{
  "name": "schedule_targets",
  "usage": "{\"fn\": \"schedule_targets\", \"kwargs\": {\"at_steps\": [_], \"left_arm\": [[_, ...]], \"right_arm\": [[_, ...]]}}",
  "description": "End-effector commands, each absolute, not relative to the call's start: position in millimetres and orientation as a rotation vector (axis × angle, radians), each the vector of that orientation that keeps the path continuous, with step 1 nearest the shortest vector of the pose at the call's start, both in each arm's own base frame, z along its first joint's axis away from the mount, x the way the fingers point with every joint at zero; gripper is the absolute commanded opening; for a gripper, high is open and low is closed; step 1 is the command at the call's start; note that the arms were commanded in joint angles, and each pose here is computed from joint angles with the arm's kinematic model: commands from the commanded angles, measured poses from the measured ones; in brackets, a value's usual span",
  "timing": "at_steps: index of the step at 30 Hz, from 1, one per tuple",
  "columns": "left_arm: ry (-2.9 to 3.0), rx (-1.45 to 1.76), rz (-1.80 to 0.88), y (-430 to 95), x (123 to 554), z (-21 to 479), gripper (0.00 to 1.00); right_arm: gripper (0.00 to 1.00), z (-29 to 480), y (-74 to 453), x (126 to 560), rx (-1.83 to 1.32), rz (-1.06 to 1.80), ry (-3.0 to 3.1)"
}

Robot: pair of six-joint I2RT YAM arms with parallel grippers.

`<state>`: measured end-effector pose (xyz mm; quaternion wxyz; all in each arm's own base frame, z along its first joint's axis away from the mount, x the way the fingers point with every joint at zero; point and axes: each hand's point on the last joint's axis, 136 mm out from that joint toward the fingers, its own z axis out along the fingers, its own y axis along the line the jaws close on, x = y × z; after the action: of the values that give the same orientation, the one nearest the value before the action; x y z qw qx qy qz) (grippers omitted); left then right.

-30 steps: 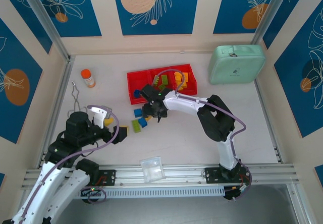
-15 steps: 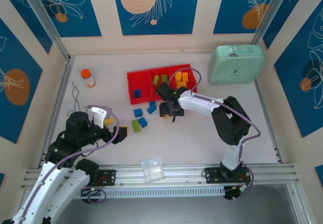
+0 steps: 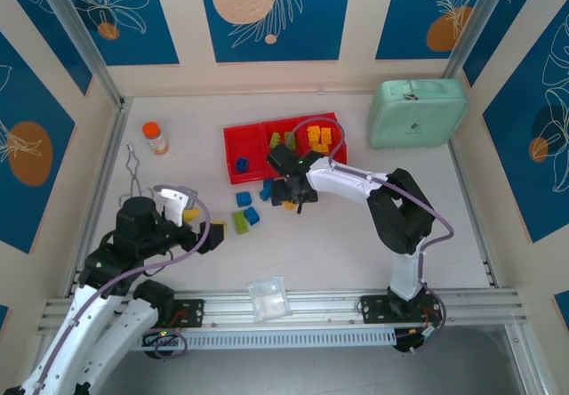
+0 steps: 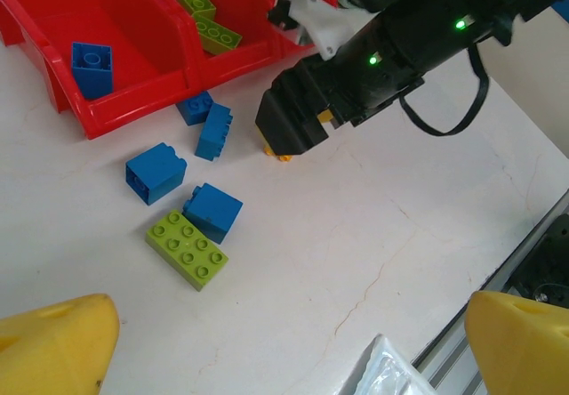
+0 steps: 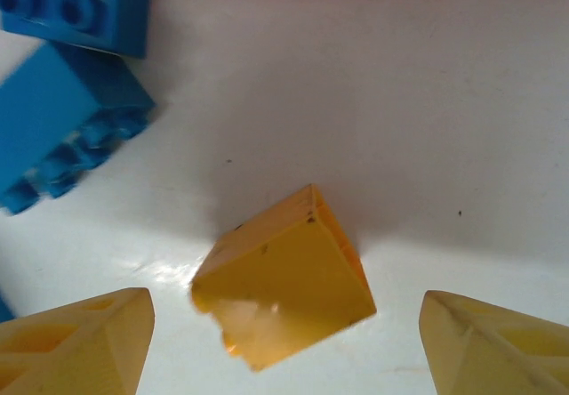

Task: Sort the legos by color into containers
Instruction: Pick up the lego from the center of the table.

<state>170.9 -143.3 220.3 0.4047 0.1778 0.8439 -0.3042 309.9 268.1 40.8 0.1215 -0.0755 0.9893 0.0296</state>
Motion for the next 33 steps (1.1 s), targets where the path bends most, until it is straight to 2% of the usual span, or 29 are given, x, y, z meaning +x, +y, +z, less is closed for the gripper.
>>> {"fn": "schedule_targets", "kwargs": {"at_steps": [1,7,15,19,24,27,33], "left_arm": [[2.109,0.472,-0.758,-145,172,224,0.99],[2.117,0.471,-0.755,-145,172,222,0.99],[2.130,0.464,-0.747,-144,174,220,0.99],[2.139,0.458,-0.735,-143,176,218,0.99],[2.140,0.456,-0.733,-143,176,218,0.99],[2.141,0.457,-0.734,-143,176,218,0.99],[2.140,0.454,-0.730,-142,177,218,0.99]], "right_arm": [[0.79,30,266,310,-0.299,0.076,2.926],[0.78,26,269,317,-0.413,0.079,2.914],[0.70,26,274,322,-0.533,0.092,2.875],[0.63,23,271,321,-0.521,0.082,2.899],[0.59,19,268,318,-0.513,0.075,2.913],[0.51,21,264,317,-0.504,0.055,2.919],[0.44,53,256,327,-0.490,0.019,2.872]]}}
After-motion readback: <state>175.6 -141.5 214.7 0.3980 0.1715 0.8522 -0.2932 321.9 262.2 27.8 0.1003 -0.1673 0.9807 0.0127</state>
